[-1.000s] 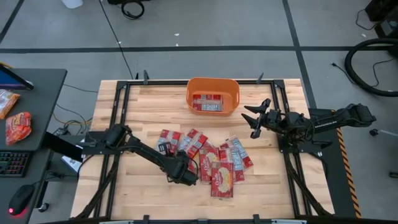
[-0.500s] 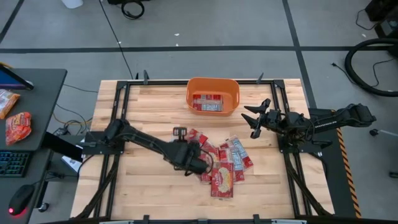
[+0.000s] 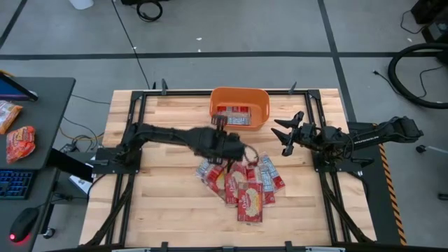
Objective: Sort popcorn bags into baskets
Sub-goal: Put the red popcorn bag into the orange bin
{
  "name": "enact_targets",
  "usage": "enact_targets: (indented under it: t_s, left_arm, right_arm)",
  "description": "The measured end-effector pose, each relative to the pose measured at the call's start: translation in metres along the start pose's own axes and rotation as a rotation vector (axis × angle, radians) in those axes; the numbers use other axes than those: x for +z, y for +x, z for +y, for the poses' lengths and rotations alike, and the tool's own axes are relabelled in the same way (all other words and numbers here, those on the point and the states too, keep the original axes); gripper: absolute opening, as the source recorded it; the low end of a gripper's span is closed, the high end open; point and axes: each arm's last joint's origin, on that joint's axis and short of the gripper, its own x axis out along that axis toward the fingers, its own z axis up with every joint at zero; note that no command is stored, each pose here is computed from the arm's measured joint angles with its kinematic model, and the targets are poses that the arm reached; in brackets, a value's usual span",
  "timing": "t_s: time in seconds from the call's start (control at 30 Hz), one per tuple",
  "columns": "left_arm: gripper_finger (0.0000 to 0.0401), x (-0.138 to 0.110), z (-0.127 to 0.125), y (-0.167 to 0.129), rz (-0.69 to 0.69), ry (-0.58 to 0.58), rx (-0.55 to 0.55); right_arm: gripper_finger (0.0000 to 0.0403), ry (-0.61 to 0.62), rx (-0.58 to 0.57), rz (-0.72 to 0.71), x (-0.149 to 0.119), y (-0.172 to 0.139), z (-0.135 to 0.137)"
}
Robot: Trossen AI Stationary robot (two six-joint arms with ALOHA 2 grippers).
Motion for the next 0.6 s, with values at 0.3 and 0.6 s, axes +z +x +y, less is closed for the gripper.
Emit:
enact_targets:
  t_s: [0.3,0.6]
  left_arm:
    - [0.0001,-0.002,0.074,0.012,-0.102,-0.158,-0.151]
    - [0.0001,-0.016,0.144,0.042,-0.241,-0.462,-0.296]
  right_arm:
    - [0.0180,0.020,0.005,0.028,-0.004,0.001,0.001]
    - [0.0180,0.024,0.001,0.039,-0.006,0.002,0.002]
